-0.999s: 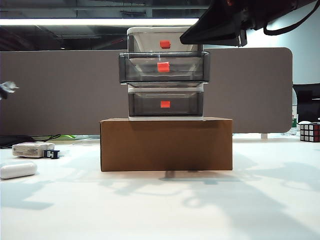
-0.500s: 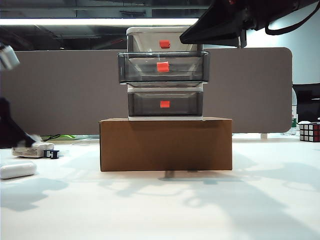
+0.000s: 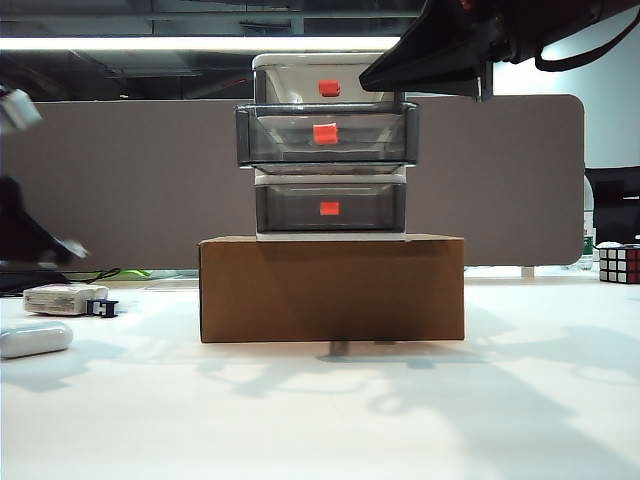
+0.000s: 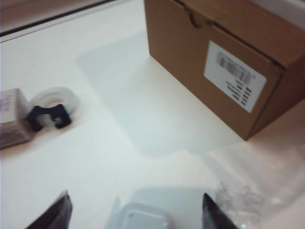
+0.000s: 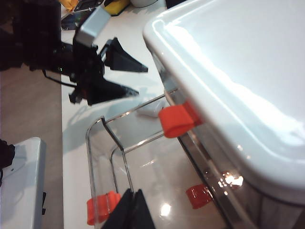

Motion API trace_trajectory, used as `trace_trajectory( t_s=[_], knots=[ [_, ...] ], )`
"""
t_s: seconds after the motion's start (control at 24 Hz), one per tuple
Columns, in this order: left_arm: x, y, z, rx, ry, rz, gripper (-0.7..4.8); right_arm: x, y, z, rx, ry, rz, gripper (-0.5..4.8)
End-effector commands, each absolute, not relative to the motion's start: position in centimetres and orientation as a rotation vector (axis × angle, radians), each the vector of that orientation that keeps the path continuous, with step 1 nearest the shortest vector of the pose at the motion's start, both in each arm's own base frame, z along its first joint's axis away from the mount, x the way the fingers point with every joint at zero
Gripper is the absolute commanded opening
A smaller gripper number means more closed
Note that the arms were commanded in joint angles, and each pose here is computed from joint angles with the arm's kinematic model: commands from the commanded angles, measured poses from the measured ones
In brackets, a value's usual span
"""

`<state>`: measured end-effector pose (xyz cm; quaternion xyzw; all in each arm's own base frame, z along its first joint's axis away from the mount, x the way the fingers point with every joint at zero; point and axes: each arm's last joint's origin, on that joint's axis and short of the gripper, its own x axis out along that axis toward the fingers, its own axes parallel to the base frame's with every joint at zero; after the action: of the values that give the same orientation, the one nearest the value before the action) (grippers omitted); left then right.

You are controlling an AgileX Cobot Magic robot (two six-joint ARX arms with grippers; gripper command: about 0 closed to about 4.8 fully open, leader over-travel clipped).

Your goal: Open the second layer of the drawer on the table, pick up the earphone case on the table and put it in, and finally close the drawer.

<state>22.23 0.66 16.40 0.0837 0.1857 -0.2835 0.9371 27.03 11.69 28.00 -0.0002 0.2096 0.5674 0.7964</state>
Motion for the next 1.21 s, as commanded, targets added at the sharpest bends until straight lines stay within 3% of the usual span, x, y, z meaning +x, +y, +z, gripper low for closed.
trace_trajectory(
  t_s=[0.04, 0.12, 0.87, 1.21],
  knots=[
    [22.0, 1.9, 16.1, 0.133, 0.396, -0.655, 3.45, 27.0, 11.7, 28.1, -0.011, 0.435, 1.231, -0.05],
    [21.8, 2.6, 15.4, 0.129, 0.397, -0.713, 3.45, 27.0, 11.7, 28.1, -0.02, 0.43, 1.233, -0.05],
    [25.1, 3.3, 12.3, 0.174, 0.515, -0.72, 3.44, 26.8, 11.6, 27.8, -0.024, 0.467, 1.238, -0.05],
    [25.2, 2.2, 11.8, 0.283, 0.534, -0.74, 3.41, 26.8, 11.6, 27.8, -0.03, 0.463, 1.239, -0.05]
  ],
)
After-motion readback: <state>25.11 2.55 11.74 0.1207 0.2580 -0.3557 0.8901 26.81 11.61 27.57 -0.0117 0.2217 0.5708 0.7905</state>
